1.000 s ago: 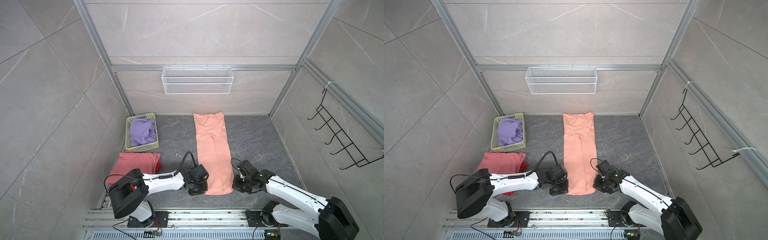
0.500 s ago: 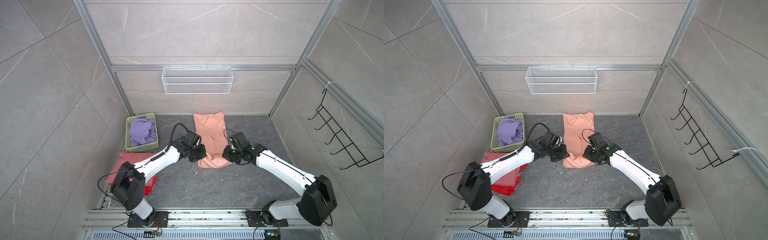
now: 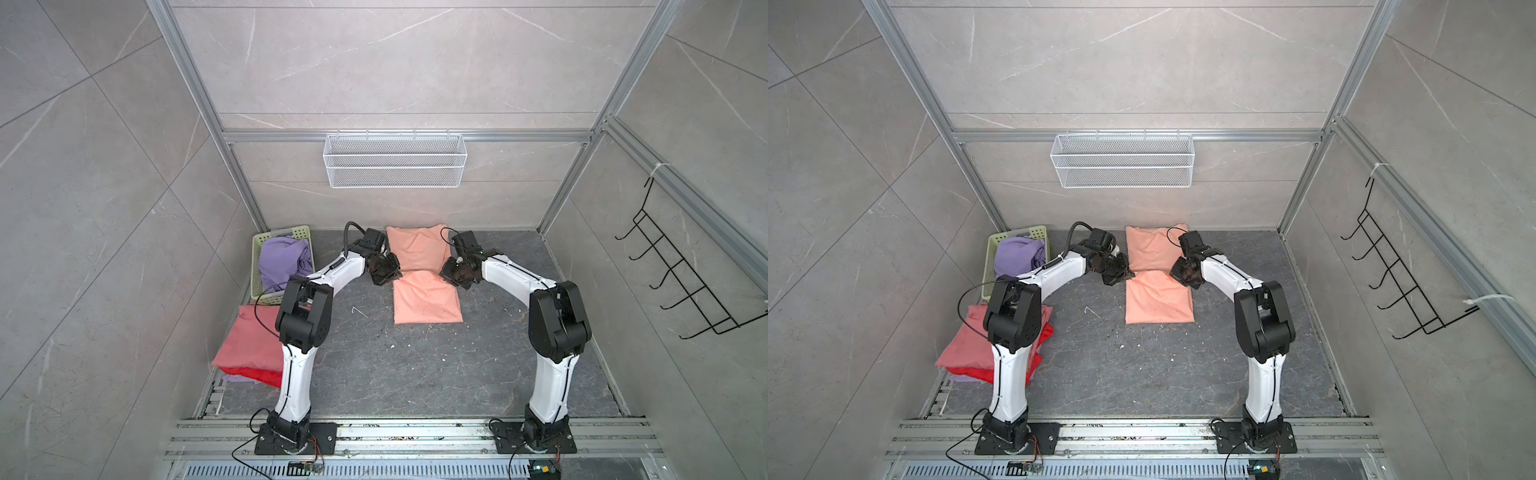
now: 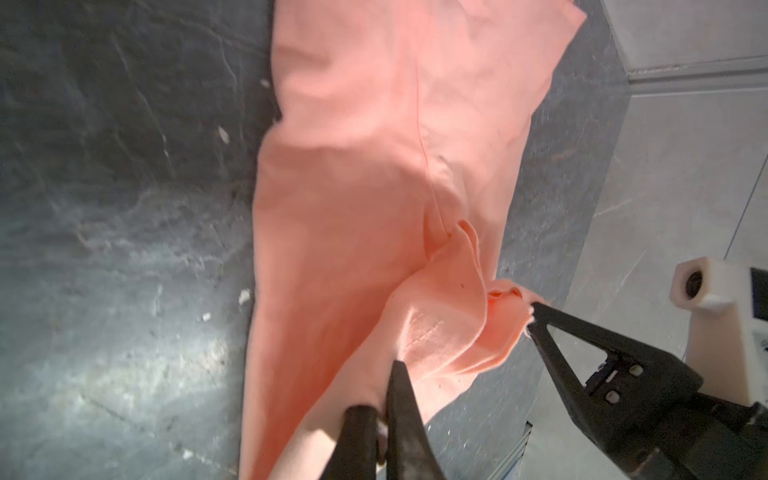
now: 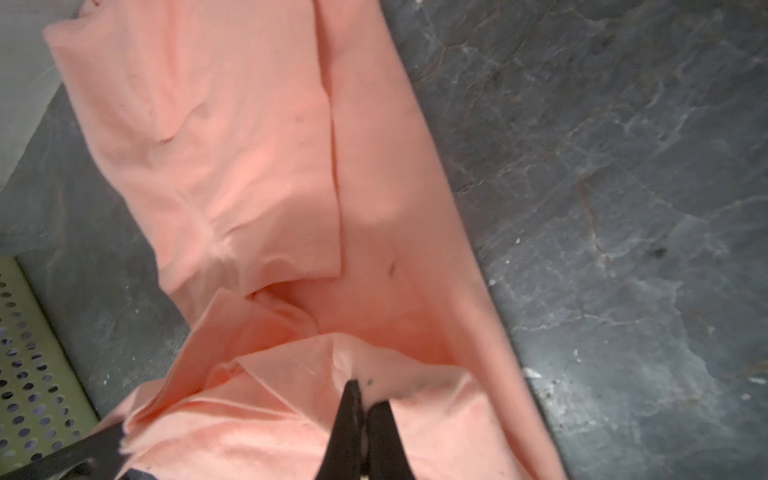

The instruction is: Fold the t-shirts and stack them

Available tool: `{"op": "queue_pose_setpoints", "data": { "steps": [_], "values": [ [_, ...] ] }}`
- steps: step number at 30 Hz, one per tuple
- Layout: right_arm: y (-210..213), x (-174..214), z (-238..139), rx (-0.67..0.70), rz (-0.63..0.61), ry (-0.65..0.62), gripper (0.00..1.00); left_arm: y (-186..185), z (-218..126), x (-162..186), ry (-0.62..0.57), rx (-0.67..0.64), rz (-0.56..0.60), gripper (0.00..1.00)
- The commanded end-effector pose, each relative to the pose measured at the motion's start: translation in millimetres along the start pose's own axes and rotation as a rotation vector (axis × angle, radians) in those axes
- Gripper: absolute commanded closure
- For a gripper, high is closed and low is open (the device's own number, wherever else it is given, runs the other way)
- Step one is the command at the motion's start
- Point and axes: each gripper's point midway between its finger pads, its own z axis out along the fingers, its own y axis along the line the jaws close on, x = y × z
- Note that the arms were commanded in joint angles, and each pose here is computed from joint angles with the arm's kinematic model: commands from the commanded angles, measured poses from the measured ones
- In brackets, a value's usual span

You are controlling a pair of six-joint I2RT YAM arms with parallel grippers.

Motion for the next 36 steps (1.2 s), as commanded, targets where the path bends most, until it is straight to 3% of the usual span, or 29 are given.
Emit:
{"op": "queue_pose_setpoints", "data": {
  "steps": [1,4,7,8,10,12,17,24,26,30,36],
  "values": [
    [-7.1,-11.8,5.9,0.003,0.034,0.002,1.0,-6.9,-1.3,-10.5,0.023,0.042,-0.007,1.0],
    [-5.6,-18.3,12.1,-0.024,0.048,0.01,1.0,-5.2,2.9,-19.2,0.027,0.068,-0.021,0.98],
    [1.4,-31.3,8.8,-0.076,0.054,-0.017,0.96,-11.0,-1.4,-29.1,0.019,0.101,-0.009,0.7],
    [5.8,-36.5,5.6,-0.104,0.052,-0.031,0.89,-12.4,-5.4,-33.5,0.008,0.108,-0.001,0.64],
    [18.9,-46.5,-4.9,-0.183,0.036,-0.055,0.55,-13.9,-15.4,-42.0,-0.015,0.118,0.004,0.56],
    [25.5,-53.0,-18.1,-0.218,0.019,-0.083,0.44,-13.4,-28.9,-49.7,-0.055,0.121,0.002,0.54],
    [16.7,-33.8,-43.7,-0.221,-0.006,-0.057,0.41,-4.6,-61.4,-41.0,-0.127,0.058,0.008,0.46],
    [-37.7,36.0,-61.4,-0.173,0.058,0.046,0.36,20.2,-79.8,32.6,-0.062,0.002,0.006,0.33],
    [-53.9,57.1,-63.6,-0.172,0.095,0.068,0.3,28.7,-76.8,59.9,-0.027,-0.018,0.005,0.32],
    [-77.4,89.4,-60.2,-0.187,0.158,0.101,0.27,45.8,-60.5,107.0,0.041,-0.042,-0.034,0.31],
    [-92.6,115.1,-40.4,-0.17,0.19,0.152,0.27,63.0,-31.6,131.8,0.064,-0.033,-0.126,0.32]
  ]
}}
